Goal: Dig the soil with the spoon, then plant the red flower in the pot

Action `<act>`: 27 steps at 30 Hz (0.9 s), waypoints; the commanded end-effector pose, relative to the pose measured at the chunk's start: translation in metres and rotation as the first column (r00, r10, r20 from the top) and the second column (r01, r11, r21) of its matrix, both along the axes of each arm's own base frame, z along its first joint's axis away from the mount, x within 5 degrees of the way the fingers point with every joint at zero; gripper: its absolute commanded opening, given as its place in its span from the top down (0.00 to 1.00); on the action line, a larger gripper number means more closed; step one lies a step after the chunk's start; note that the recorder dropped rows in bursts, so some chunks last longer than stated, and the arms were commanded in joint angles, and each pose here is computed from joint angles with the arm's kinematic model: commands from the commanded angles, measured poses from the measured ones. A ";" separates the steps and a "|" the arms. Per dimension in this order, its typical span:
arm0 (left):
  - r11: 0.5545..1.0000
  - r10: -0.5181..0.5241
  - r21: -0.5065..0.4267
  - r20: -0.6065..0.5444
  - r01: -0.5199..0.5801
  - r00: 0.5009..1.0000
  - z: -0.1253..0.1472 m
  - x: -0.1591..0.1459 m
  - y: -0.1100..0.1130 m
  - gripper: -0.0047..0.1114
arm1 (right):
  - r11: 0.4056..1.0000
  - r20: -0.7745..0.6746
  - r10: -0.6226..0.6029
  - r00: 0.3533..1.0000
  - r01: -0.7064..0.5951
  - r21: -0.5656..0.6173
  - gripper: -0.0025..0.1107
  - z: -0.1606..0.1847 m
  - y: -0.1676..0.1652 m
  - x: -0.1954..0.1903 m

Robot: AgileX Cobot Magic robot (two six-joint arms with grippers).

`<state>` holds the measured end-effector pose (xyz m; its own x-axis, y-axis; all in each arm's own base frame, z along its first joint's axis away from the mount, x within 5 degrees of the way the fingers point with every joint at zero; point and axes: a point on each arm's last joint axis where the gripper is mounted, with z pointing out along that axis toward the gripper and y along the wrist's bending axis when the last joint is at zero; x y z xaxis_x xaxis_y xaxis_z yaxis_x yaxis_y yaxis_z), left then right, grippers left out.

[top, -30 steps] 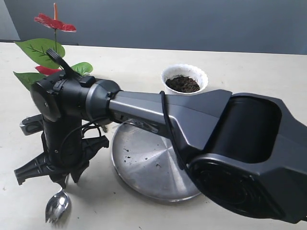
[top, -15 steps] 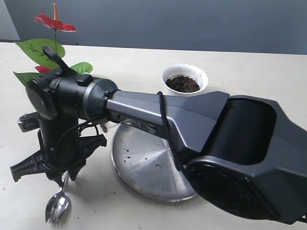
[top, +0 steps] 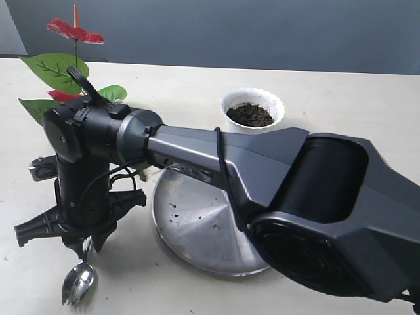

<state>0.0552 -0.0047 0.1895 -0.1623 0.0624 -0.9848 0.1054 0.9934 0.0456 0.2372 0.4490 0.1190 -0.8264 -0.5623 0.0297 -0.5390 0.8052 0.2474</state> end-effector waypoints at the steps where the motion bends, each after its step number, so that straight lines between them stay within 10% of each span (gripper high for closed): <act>1: 1.000 -0.006 -0.006 0.017 0.006 1.000 0.002 0.000 0.000 0.95 | 0.999 -0.022 0.008 1.000 -0.009 -0.045 0.84 -0.022 -0.001 -0.003; 3: 1.000 -0.006 -0.006 0.017 0.006 1.000 0.002 0.000 0.000 0.95 | 0.999 -0.017 0.020 1.000 -0.021 -0.045 0.99 -0.022 -0.001 -0.003; 27: 1.000 -0.006 -0.006 0.017 0.006 1.000 0.002 0.000 0.000 0.95 | 0.983 0.469 0.009 0.883 -0.093 0.157 0.98 0.102 -0.007 0.025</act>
